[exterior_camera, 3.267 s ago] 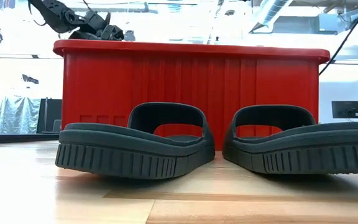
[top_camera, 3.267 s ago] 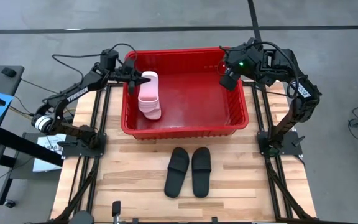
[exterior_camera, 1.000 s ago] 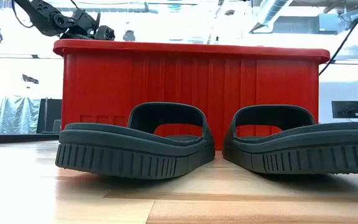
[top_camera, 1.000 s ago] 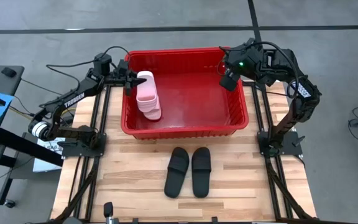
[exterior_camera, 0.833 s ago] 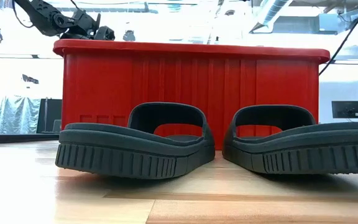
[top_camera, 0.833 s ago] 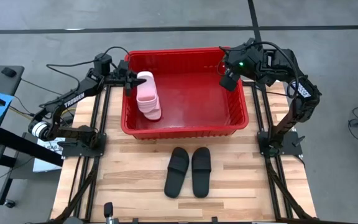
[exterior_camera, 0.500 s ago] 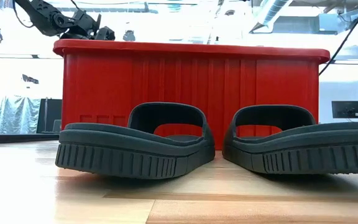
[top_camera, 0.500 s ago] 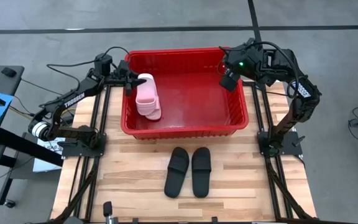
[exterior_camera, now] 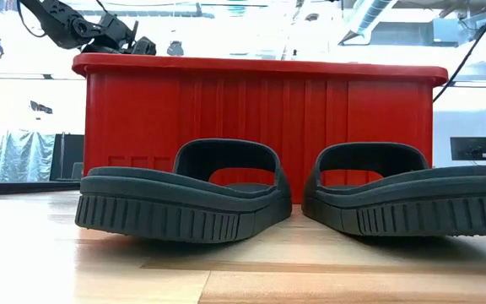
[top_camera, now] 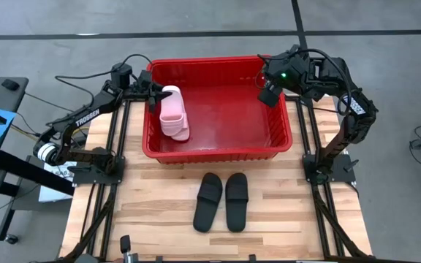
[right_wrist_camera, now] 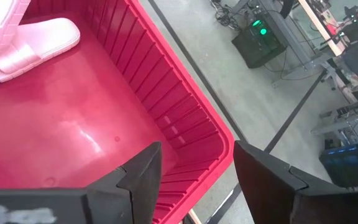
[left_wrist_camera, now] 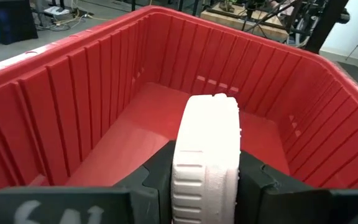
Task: Pick and place slides into bin
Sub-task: Put the pink slipper in the red bin
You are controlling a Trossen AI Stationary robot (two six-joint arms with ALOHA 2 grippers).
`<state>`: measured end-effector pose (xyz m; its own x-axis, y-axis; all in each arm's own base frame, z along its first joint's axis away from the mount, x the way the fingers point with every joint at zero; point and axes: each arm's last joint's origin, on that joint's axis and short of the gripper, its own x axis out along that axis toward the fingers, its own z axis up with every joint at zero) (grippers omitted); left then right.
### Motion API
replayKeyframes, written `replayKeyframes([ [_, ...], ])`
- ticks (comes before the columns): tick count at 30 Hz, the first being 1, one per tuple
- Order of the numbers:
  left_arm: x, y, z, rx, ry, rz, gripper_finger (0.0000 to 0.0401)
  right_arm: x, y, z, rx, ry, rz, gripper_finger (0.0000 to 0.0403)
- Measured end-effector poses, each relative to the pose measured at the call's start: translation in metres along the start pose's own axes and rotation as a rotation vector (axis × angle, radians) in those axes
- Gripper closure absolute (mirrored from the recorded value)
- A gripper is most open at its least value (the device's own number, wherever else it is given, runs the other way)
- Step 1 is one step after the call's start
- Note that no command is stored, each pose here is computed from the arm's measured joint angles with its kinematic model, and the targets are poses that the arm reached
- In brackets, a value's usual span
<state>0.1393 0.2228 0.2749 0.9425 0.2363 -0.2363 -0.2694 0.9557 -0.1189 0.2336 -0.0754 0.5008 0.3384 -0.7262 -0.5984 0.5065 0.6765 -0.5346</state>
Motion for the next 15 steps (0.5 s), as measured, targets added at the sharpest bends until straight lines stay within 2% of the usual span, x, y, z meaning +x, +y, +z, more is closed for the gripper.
replayKeyframes([
  [7,-0.0001,0.0026,-0.0003,0.000,0.013,0.090,0.0302,0.0000,0.0000,0.0000,-0.002,0.000,0.000,0.0211],
  [15,-0.0002,0.0030,-0.0008,0.013,0.019,0.104,0.0302,0.0000,-0.0001,0.0000,-0.002,0.000,-0.001,0.0207],
])
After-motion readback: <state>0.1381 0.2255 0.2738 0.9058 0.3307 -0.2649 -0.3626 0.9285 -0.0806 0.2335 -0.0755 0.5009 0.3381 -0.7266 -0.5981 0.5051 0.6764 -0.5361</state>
